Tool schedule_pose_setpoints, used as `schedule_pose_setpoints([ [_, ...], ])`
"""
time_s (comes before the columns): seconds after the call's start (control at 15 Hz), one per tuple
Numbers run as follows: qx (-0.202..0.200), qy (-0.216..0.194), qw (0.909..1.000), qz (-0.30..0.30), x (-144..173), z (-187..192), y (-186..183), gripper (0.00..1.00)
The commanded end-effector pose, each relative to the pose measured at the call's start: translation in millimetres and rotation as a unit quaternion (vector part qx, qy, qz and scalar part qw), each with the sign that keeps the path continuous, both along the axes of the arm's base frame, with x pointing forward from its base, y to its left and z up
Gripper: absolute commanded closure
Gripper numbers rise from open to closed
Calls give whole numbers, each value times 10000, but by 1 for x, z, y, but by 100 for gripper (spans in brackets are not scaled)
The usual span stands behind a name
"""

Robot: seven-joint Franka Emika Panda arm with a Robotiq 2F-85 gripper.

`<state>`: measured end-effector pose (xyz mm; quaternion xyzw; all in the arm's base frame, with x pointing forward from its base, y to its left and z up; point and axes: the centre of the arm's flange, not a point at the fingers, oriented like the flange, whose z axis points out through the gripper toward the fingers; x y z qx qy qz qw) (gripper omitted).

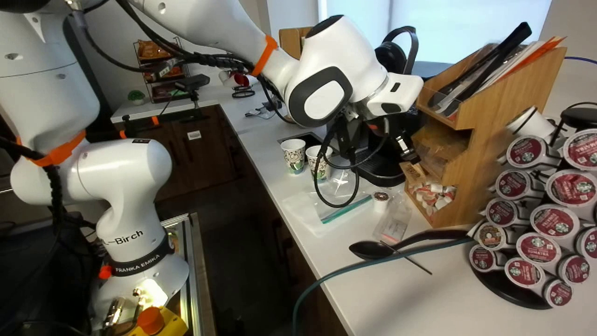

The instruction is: Remove a cookie from the wooden cupboard

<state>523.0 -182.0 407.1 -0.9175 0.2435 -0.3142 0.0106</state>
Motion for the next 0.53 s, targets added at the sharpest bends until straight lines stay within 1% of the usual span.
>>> schedule_pose_setpoints([
  [0.0, 552, 589, 9953, 526, -41, 31, 8, 100],
  [0.13, 693, 1003, 9894, 786, -43, 33, 12, 100],
  [0.27, 768, 1532, 9801, 1000, -50, 35, 14, 100],
  [0.4, 787, 2132, 9669, 1161, -58, 36, 12, 100],
  [0.47, 776, 2444, 9589, 1212, -65, 33, 14, 100],
])
